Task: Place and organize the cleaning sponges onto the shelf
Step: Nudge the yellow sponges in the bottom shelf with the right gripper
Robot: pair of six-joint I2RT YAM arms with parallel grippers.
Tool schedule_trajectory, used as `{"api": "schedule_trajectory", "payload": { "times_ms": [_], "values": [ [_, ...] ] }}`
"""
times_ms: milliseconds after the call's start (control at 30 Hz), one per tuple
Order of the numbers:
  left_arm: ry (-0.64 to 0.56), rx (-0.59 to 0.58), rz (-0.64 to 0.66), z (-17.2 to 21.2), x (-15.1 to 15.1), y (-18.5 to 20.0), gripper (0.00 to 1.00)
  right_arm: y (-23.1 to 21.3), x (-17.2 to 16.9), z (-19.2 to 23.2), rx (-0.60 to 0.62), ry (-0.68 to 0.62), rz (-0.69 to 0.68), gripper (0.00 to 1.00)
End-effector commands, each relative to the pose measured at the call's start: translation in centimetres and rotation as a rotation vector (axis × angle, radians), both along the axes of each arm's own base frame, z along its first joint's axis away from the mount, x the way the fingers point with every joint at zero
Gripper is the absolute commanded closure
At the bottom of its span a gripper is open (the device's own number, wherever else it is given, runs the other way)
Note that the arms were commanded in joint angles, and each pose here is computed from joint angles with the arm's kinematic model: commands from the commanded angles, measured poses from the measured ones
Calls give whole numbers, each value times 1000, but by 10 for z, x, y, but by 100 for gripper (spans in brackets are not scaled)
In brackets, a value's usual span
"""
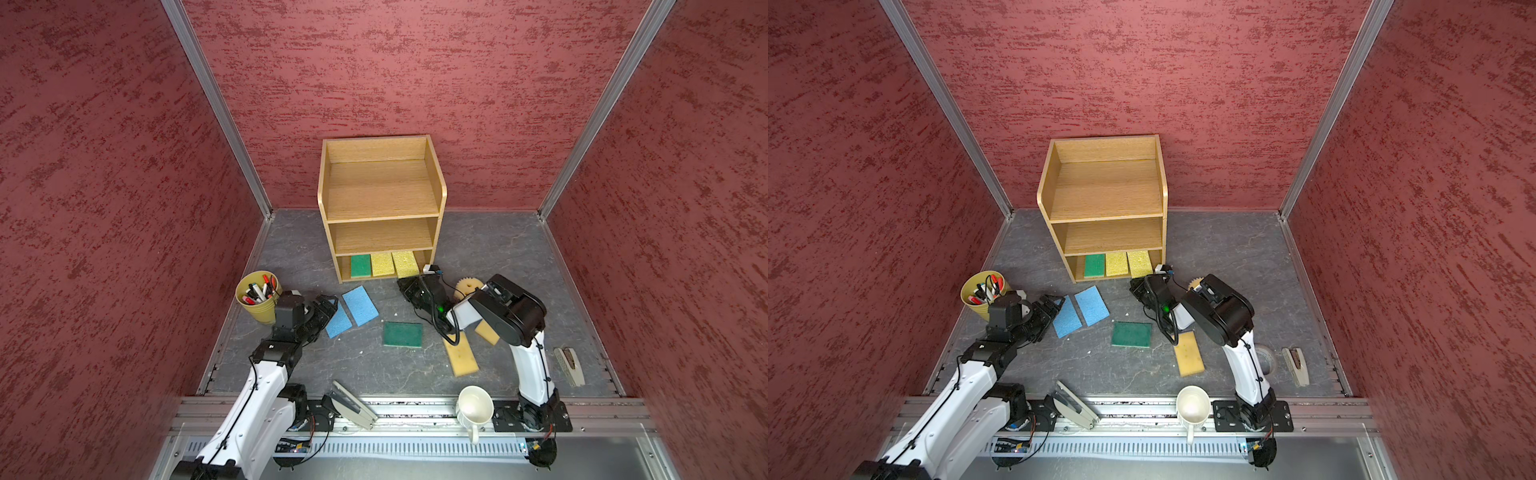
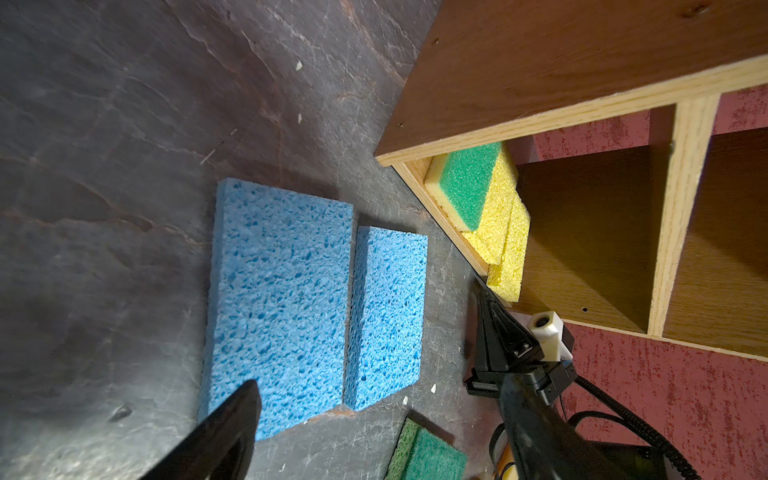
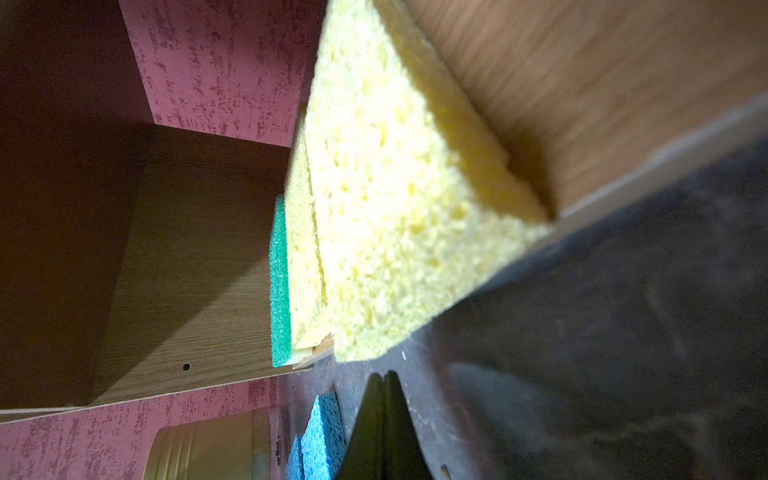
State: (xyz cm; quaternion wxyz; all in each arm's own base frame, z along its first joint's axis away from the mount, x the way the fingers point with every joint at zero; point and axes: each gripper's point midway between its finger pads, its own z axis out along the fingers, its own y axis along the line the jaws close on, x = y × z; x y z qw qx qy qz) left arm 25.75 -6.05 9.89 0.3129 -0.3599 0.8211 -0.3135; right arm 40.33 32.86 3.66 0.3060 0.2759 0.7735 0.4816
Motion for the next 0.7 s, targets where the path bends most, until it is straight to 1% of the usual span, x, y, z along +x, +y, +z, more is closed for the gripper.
{"api": "schedule_trajectory", "payload": {
  "times_ms": [0,100,300,433,667],
  "values": [
    [-16,10,2,2,3,2,10,-2,11,0,6,-2,-29,100],
    [-15,9,2,2,3,2,10,-2,8,1,12,-1,-22,100],
    [-12,10,5,0,2,2,10,-14,-1,8,20,-4,-48,100],
    [-15,7,1,1,4,1,10,-20,1,11,13,-16,-78,100],
    [-13,6,0,1,3,1,10,-17,5,9,23,-13,-83,100]
  ]
}}
